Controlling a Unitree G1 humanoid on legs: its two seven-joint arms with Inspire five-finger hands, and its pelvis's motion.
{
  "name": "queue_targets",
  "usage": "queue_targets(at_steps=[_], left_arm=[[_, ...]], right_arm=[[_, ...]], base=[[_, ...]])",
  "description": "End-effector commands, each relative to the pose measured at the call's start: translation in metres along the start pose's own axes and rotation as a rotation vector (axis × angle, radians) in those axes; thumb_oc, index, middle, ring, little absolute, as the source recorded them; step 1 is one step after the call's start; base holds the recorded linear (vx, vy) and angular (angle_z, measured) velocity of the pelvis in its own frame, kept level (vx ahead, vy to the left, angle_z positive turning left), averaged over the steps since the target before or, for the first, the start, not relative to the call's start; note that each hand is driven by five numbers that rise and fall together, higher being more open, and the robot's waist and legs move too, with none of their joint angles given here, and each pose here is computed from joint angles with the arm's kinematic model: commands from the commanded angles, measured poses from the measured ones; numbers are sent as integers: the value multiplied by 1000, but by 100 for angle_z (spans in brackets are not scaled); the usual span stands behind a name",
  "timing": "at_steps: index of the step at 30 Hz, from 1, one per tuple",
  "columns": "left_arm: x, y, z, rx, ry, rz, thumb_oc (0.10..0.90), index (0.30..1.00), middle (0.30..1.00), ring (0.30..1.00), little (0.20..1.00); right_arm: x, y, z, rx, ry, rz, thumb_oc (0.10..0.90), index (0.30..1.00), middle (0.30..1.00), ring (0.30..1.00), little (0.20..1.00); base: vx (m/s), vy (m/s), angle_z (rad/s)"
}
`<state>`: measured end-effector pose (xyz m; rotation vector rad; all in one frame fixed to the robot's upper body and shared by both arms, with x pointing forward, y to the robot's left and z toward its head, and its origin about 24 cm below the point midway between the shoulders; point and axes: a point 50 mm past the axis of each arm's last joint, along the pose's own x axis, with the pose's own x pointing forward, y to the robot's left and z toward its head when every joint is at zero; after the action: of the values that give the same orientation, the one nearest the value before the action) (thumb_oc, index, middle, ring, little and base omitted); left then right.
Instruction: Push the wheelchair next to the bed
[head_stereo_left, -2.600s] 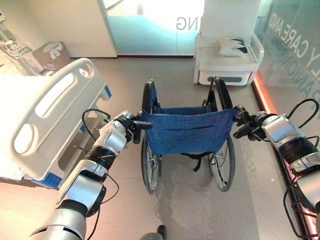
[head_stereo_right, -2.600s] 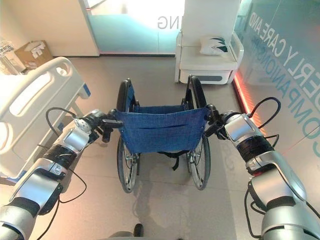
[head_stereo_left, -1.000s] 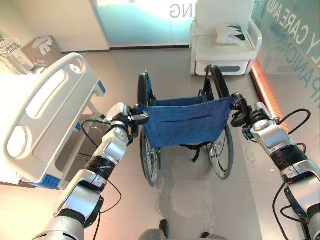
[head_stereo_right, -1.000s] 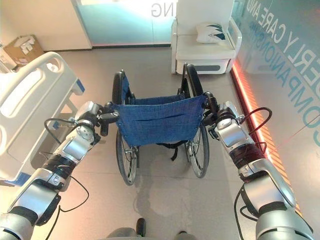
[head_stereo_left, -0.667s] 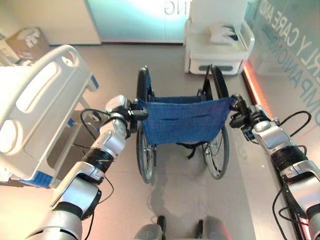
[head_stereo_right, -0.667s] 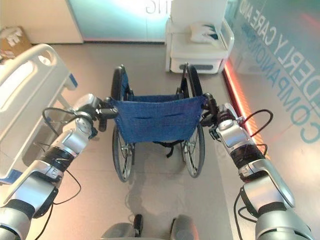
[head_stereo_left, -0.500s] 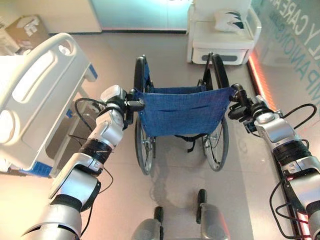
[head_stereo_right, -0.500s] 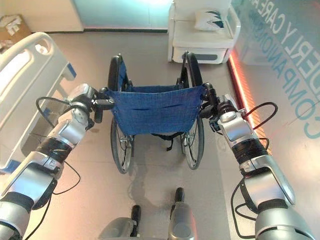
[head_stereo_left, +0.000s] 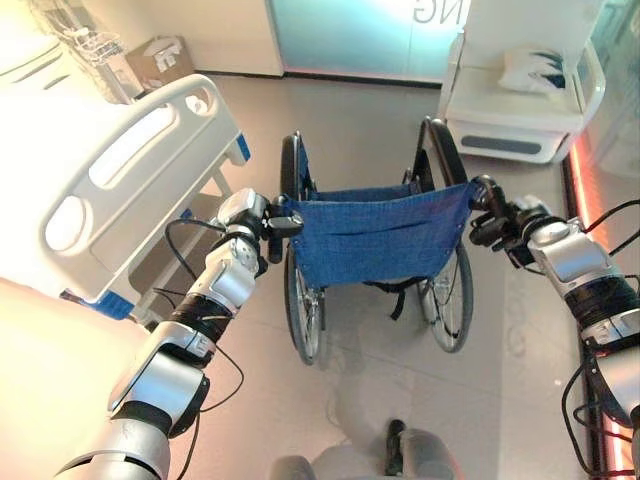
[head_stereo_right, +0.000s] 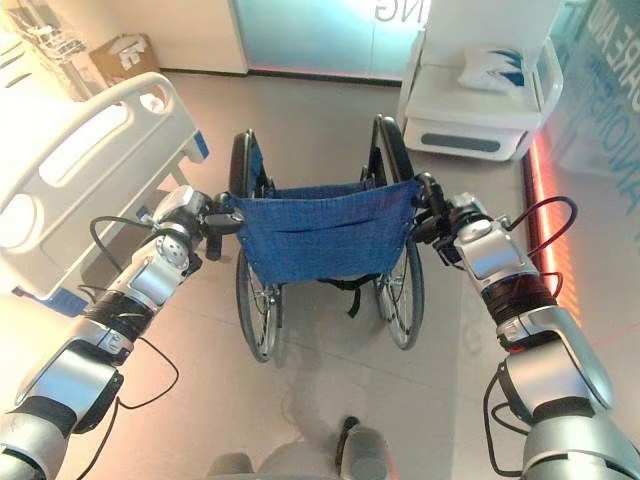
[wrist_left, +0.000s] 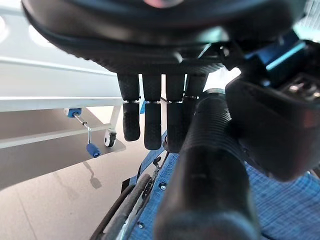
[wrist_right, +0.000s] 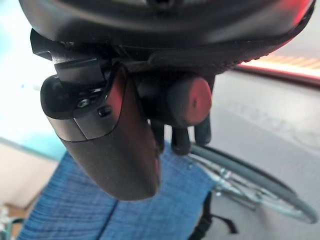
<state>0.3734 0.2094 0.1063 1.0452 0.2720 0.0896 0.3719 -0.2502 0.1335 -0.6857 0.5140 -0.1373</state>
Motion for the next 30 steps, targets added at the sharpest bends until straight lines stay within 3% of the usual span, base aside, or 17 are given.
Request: queue_targets(at_steps=[1, 11, 18, 24, 30], left_arm=[[-21, -63, -42, -1, 67, -247, 400, 300, 300, 300, 300], [-24, -37, -64, -34, 92, -208, 400, 300, 300, 300, 300], [-28, -37, -77, 44, 140, -230, 400, 300, 300, 300, 300], [-24, -36, -69, 38, 116, -190, 400, 300, 300, 300, 300], [-25, -43, -55, -30, 60, -215, 400, 300, 300, 300, 300]], right_arm=[[-21, -31, 58, -104, -275, -140, 400, 300, 300, 300, 300], [-11, -15, 43, -122, -249, -51, 400, 300, 300, 300, 300], [-7, -2, 23, -71, -256, -14, 400, 300, 300, 300, 300], [-13, -15, 49, -75, -336, -83, 400, 300, 300, 300, 300], [-23, -33, 65, -99, -312, -110, 400, 300, 300, 300, 300]], base=[[463, -74, -60], [584, 58, -80], [504, 63, 5], [415, -162, 0], [525, -288, 85]])
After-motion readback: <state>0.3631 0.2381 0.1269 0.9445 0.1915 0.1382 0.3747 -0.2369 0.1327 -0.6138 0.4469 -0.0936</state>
